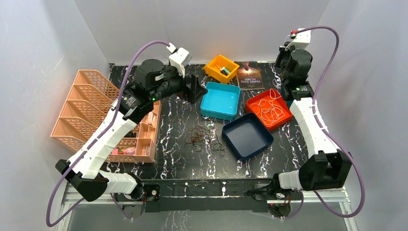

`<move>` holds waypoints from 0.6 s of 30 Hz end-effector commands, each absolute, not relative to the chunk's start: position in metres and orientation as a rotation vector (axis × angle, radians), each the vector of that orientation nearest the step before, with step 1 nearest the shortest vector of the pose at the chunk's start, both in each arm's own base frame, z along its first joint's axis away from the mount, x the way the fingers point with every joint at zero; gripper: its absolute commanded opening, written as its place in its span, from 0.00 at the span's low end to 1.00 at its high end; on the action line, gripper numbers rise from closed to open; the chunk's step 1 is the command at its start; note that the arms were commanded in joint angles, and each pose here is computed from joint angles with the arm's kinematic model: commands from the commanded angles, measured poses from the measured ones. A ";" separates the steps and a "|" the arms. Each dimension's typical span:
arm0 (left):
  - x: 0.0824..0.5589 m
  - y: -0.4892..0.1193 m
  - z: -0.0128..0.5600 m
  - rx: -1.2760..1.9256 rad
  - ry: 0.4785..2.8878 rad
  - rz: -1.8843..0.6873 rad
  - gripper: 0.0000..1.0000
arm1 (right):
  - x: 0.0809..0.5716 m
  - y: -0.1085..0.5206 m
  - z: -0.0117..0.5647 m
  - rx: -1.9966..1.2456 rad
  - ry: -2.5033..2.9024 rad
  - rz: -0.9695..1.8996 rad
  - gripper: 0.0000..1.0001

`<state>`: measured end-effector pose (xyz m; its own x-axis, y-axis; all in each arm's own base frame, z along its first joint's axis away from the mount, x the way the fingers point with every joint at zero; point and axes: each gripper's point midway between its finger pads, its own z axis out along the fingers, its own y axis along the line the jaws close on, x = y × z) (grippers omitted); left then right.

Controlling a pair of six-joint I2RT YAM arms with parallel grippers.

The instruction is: Untangle the cables

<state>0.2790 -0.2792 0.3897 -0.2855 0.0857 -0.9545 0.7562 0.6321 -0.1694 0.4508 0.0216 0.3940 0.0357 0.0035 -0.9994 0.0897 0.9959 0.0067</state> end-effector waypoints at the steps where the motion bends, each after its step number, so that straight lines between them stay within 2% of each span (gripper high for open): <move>1: 0.278 -0.279 0.388 0.686 1.761 -0.773 0.78 | 0.463 0.020 0.382 0.108 1.515 0.011 0.00; 18: 0.279 -0.286 0.366 0.716 1.811 -0.790 0.78 | 0.437 0.011 0.216 0.302 1.879 0.035 0.00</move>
<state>0.2812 -0.2826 0.3688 -0.3226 0.1157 -0.9394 0.7541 0.6313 -0.1812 0.4381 0.0100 0.2244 -0.2987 0.1637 -0.9402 0.1765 0.9777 0.1141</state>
